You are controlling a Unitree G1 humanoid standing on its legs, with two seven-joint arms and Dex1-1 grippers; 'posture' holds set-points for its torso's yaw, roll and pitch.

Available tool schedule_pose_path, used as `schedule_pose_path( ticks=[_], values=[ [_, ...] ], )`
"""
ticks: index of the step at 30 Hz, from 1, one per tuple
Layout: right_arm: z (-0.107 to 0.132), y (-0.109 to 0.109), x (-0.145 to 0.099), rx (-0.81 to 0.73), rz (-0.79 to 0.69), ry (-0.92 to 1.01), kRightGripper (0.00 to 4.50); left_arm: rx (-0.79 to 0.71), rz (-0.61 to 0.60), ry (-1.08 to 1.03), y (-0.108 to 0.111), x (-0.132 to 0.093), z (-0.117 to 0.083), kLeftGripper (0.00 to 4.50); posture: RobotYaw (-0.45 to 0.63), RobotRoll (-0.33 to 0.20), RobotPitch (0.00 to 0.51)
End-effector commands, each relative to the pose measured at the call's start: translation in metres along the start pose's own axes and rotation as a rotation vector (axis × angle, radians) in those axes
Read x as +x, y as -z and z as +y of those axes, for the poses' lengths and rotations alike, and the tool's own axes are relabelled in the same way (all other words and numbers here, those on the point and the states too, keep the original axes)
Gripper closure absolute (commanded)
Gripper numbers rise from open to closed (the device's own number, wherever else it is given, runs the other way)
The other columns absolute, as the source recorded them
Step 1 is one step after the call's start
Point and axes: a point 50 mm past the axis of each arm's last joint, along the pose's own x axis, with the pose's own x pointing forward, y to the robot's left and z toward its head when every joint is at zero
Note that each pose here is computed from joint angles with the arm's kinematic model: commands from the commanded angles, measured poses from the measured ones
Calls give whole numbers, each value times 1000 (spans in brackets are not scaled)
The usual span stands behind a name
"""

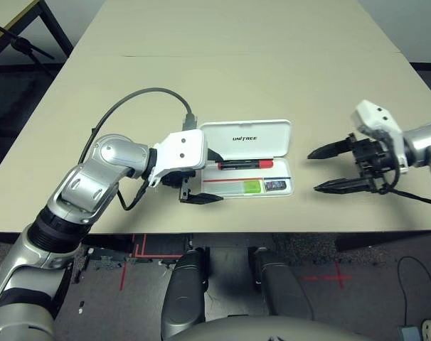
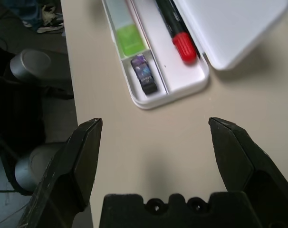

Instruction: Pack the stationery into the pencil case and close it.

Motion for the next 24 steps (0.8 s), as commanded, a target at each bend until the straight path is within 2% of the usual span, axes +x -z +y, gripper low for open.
schedule_pose_path(
  ticks=[1,5,9,18,21,24],
  values=[
    [2,4,-15,32,-6,54,53,9,1,4,-1,1,-2,0,21,0,185],
    [-2,5,-33,49,-33,155,53,8,-1,8,-1,2,-1,0,12,0,184],
    [-3,7,-40,63,-38,181,53,6,0,10,0,1,-1,0,9,0,183],
    [-5,10,-35,60,-31,191,53,-14,24,9,4,-1,-2,0,15,0,182],
    [-6,9,-32,55,-30,186,53,-32,108,8,16,-9,-2,0,21,0,178],
    [-7,7,-31,47,-30,185,0,-55,206,9,31,-21,-2,964,22,0,174]
  ],
)
